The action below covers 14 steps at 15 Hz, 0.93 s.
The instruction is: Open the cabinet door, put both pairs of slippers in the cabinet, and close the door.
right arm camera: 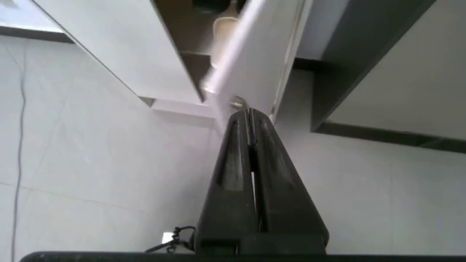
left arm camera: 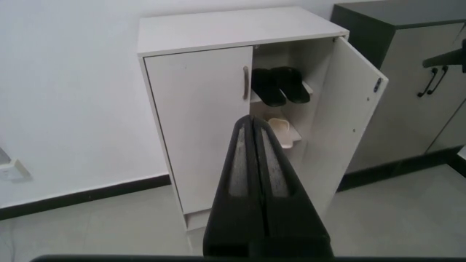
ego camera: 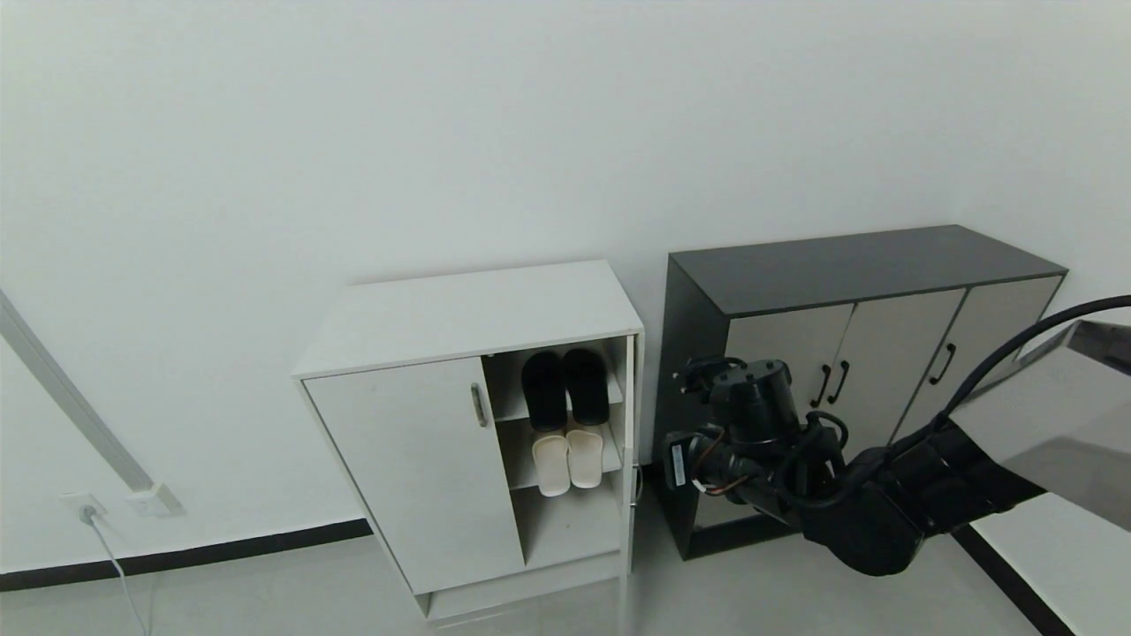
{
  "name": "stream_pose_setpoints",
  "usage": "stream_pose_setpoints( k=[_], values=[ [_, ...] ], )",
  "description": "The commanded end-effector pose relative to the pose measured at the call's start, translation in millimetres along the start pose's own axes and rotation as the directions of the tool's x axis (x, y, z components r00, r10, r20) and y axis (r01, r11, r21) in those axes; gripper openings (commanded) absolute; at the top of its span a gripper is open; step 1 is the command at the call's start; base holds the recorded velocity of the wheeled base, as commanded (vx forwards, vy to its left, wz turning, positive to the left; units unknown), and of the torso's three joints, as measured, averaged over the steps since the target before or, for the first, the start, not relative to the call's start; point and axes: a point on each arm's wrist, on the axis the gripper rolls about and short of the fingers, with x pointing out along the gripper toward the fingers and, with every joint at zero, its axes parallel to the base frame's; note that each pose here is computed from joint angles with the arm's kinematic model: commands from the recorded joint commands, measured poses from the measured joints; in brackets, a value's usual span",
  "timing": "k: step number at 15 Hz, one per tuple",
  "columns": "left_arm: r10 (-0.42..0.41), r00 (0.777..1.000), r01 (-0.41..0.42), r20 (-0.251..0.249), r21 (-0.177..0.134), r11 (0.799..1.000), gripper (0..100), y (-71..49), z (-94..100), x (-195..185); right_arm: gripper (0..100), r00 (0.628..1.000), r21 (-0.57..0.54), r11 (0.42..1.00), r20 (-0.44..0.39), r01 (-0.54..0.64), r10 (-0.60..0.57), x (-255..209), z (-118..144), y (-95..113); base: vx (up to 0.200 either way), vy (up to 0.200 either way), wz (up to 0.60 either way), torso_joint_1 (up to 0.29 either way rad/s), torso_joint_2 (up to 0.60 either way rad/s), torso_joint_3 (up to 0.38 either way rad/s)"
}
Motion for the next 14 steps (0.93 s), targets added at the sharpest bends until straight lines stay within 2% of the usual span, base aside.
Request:
stream_pose_setpoints(
  k=[1, 5, 9, 14],
  values=[
    [0.0, 1.0, 0.0, 0.0, 0.0, 1.0, 0, 0.0, -0.1, 0.0, 0, 1.0, -0.003, 1.0, 0.003, -0.004, 0.004, -3.8, 0.8, 1.0, 0.0, 0.0, 0.0, 0.0, 0.0, 0.0],
    [0.0, 1.0, 0.0, 0.0, 0.0, 1.0, 0, 0.0, -0.1, 0.0, 0, 1.0, -0.028, 1.0, -0.014, -0.003, 0.002, -5.5, -5.8, -0.6, 0.0, 0.0, 0.6, 0.004, 0.0, 0.0],
    [0.0, 1.0, 0.0, 0.0, 0.001, 1.0, 0, 0.0, -0.1, 0.0, 0, 1.0, -0.056, 0.998, 0.026, -0.005, 0.007, -8.3, -11.5, -3.6, 0.0, 0.0, 0.0, 0.0, 0.0, 0.0],
    [-0.003, 1.0, 0.003, 0.0, 0.0, 1.0, 0, -0.1, -0.1, 0.0, 0, 0.998, -0.067, 0.997, 0.054, 0.033, -0.03, -17.2, -7.8, -15.8, 0.2, 0.0, 0.0, -0.007, 0.0, 0.002]
  ],
)
